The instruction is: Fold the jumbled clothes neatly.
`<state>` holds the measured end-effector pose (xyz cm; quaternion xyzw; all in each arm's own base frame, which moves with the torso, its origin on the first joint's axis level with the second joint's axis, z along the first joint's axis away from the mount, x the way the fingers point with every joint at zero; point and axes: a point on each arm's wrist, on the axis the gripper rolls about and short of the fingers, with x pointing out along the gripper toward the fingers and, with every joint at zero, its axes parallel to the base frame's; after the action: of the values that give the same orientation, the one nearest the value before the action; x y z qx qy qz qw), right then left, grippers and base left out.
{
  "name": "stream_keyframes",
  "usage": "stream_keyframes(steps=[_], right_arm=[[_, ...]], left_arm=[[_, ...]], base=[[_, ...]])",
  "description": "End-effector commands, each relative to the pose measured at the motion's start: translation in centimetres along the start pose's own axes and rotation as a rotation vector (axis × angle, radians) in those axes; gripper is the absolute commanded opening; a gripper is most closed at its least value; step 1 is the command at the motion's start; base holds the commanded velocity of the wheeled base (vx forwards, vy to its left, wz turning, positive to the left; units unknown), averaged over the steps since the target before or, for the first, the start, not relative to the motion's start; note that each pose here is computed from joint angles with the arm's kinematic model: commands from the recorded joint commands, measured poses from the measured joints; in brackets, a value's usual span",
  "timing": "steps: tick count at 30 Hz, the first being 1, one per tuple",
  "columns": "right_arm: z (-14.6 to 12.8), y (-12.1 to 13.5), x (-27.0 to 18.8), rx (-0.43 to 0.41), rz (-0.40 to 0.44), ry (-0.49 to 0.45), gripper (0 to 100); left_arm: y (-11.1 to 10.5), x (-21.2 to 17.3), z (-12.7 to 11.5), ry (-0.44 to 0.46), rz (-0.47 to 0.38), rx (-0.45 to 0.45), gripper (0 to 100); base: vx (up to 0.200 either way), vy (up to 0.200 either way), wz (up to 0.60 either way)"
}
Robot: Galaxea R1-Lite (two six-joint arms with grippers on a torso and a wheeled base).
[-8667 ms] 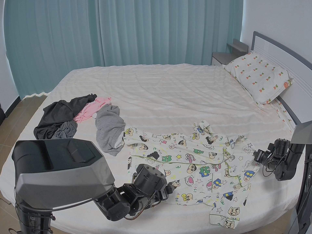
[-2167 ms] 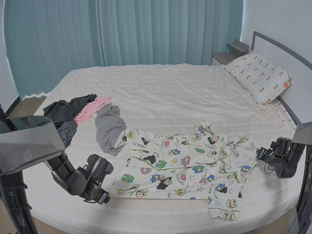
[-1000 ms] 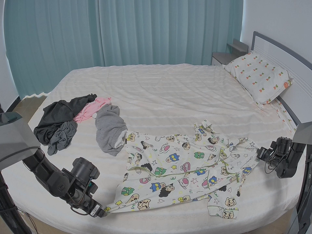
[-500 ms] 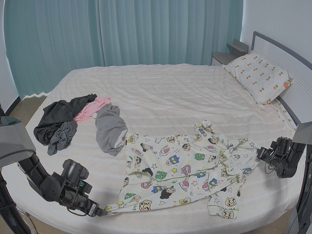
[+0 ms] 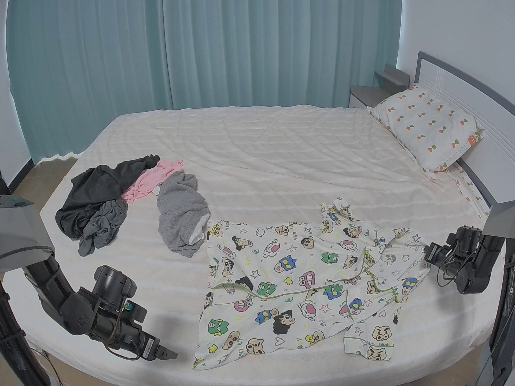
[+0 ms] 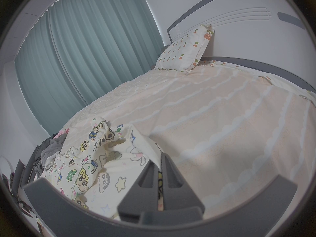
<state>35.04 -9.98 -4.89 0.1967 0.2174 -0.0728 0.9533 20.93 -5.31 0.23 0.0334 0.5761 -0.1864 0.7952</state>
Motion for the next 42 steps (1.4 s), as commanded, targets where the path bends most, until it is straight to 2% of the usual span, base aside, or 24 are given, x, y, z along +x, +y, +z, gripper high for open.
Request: stream_keyframes(steps=[1, 3, 6, 7, 9, 15, 17, 20, 23, 24, 27, 30, 31, 32, 35, 42], right_arm=[[-0.1, 0.0, 0.0, 0.0, 0.0, 0.003, 0], [-0.3, -0.1, 0.0, 0.0, -0.002, 0.01, 0], [-0.2, 0.0, -0.1, -0.004, -0.002, 0.009, 0], [-0.2, 0.0, -0.1, -0.004, -0.001, 0.006, 100], [0.3, 0.2, -0.5, -0.008, 0.003, -0.009, 100], [1.5, 1.1, -1.9, -0.012, 0.002, -0.012, 100], [2.6, 1.6, -3.3, -0.014, -0.011, -0.025, 100], [2.6, 2.1, -6.1, -0.002, -0.007, 0.01, 100], [1.2, 2.8, -9.0, 0.008, 0.039, 0.087, 100], [-0.4, 3.2, -11.0, 0.013, 0.103, 0.176, 100], [-2.9, 3.9, -13.5, -0.015, 0.205, 0.287, 100], [-5.2, 4.0, -14.1, -0.064, 0.226, 0.366, 100], [-5.2, 4.0, -14.1, -0.064, 0.226, 0.366, 100], [-6.8, 4.0, -14.0, -0.099, 0.234, 0.408, 100], [-8.3, 4.0, -13.2, -0.127, 0.241, 0.444, 100], [-10.0, 5.8, -12.9, -0.181, 0.302, 0.515, 100]], left_arm=[[0.9, -0.5, -0.1, -0.021, -0.014, -0.045, 100], [1.3, -0.8, -0.1, -0.035, -0.04, -0.067, 100], [1.2, -1.8, -0.1, -0.09, -0.124, -0.125, 100], [1.2, -2.0, 0.0, -0.097, -0.13, -0.134, 100], [0.7, -3.2, 0.1, -0.151, -0.166, -0.213, 100], [-1.6, -6.4, 0.0, -0.267, -0.299, -0.329, 100], [-2.5, -6.9, -0.3, -0.266, -0.334, -0.348, 100], [-3.3, -7.1, -0.7, -0.255, -0.363, -0.384, 100], [-3.5, -7.3, -0.5, -0.265, -0.383, -0.426, 100], [-3.6, -7.3, -0.4, -0.274, -0.393, -0.445, 100], [-3.6, -7.2, -0.4, -0.281, -0.398, -0.446, 100], [-3.6, -6.9, -0.5, -0.285, -0.4, -0.446, 100], [-3.6, -6.9, -0.5, -0.285, -0.4, -0.446, 100], [-3.6, -6.8, -0.6, -0.283, -0.4, -0.447, 100], [-3.6, -6.8, -0.6, -0.285, -0.401, -0.448, 100], [-3.5, -6.6, -0.8, -0.27, -0.397, -0.455, 100]], base=[[0.0, 0.0, 0.0], [0.0, 0.0, 0.0], [0.0, 0.0, 0.0], [0.0, 0.0, 0.0], [0.0, 0.0, 0.0], [0.0, 0.0, 0.0], [0.0, 0.0, 0.0], [0.0, 0.0, 0.0], [0.0, 0.0, 0.0], [0.0, 0.0, 0.0], [0.0, 0.0, 0.0], [-0.067, 0.0, 0.0], [-0.2, 0.0, 0.0], [-0.2, 0.0, 0.0], [-0.2, 0.0, 0.0], [-0.2, 0.0, 0.0]])
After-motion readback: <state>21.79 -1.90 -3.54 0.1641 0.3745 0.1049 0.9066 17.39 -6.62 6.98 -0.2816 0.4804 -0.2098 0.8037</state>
